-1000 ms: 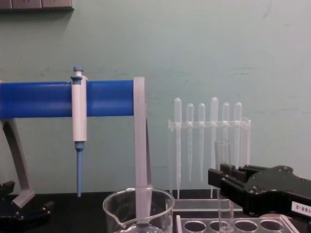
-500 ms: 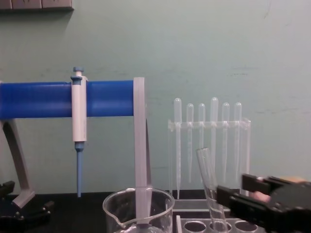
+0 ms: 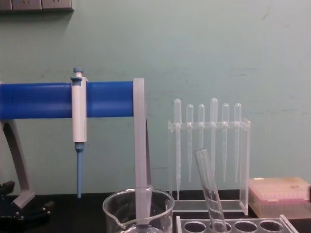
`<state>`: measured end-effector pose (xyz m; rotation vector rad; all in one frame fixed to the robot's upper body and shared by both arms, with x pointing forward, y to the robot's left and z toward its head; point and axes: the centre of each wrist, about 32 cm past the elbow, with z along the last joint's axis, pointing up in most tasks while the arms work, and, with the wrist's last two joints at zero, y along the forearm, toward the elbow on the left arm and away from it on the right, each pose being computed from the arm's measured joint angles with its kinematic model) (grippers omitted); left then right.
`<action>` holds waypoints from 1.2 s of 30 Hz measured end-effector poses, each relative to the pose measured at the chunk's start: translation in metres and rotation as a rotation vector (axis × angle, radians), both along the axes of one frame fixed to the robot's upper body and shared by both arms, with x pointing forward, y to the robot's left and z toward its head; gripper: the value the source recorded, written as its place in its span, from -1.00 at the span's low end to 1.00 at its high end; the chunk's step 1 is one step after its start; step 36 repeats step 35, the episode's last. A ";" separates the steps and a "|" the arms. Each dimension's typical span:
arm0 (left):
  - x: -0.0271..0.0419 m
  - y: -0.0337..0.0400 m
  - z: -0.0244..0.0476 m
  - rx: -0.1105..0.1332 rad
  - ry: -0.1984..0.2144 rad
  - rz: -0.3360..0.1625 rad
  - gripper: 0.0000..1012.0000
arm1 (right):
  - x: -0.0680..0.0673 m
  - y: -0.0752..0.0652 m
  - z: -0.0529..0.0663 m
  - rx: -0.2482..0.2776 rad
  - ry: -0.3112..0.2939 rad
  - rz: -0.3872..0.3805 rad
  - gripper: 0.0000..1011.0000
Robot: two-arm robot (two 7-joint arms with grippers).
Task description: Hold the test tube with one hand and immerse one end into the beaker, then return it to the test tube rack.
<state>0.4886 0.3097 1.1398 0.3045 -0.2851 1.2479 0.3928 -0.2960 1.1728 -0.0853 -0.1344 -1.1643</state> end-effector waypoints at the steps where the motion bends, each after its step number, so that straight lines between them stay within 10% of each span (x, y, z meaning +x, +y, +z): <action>1: 0.0000 0.0000 0.0000 0.000 0.000 0.000 0.98 | 0.000 0.000 0.000 0.000 0.000 0.000 0.99; 7: 0.0000 0.0000 0.0000 0.000 0.000 0.000 0.98 | 0.020 -0.002 -0.012 -0.099 0.003 -0.169 0.99; 20: 0.0000 0.0000 0.0000 0.000 0.000 0.000 0.98 | 0.075 0.009 -0.040 -0.125 0.082 -0.188 0.99; 36: 0.0000 0.0000 0.0000 0.000 0.000 0.000 0.98 | 0.076 0.010 -0.040 -0.121 0.076 -0.188 0.99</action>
